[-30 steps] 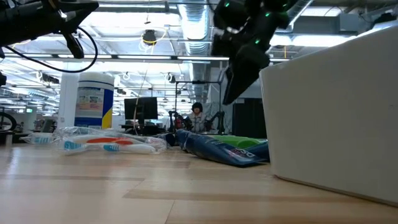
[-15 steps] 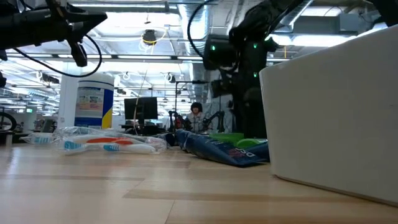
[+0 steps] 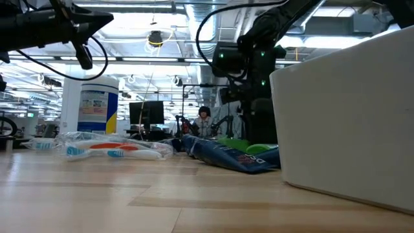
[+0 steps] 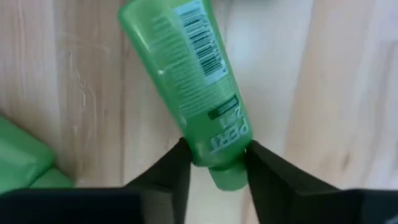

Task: Pick & Place Travel size toiletries
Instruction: Put the green shampoo into the yellow bin

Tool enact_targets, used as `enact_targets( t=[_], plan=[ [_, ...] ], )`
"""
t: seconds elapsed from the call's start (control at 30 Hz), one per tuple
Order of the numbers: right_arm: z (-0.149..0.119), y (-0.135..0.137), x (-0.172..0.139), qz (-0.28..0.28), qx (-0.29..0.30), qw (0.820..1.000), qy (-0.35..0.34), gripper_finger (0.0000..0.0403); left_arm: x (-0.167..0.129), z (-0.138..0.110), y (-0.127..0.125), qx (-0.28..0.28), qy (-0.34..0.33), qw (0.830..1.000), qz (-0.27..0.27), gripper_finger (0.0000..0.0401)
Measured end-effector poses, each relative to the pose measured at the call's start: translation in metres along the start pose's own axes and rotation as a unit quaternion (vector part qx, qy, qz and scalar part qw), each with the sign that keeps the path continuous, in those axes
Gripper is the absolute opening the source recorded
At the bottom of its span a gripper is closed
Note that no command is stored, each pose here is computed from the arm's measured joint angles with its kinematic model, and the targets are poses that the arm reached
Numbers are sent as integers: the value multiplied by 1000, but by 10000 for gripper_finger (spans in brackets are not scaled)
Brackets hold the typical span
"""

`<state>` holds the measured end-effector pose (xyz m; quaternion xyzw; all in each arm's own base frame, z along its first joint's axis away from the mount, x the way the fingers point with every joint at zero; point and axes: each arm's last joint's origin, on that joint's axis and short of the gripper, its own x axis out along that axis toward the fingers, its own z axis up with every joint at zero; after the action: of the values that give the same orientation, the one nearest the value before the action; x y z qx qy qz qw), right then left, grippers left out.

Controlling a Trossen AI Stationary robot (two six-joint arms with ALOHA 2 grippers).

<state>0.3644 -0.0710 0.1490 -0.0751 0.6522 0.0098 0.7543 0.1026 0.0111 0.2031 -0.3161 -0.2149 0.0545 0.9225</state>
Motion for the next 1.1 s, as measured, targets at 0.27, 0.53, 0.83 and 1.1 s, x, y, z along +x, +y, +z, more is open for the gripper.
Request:
enact_targets(
  t=[0.27,0.53,0.83,1.1],
  plan=[
    [0,1,-6,14,0,1000,-16,43,0,1,0,-1,-5,1000,-1,2],
    [-2,2,-17,22,0,1000,-23,22,0,1,-1,-1,-8,1000,-3,2],
    [-7,-1,-33,14,-58,998,-31,143,0,2,-1,-2,-9,1000,-3,2],
    [-4,-15,-32,-17,-106,993,-55,230,0,2,-1,-2,-10,1000,-3,2]
  ],
)
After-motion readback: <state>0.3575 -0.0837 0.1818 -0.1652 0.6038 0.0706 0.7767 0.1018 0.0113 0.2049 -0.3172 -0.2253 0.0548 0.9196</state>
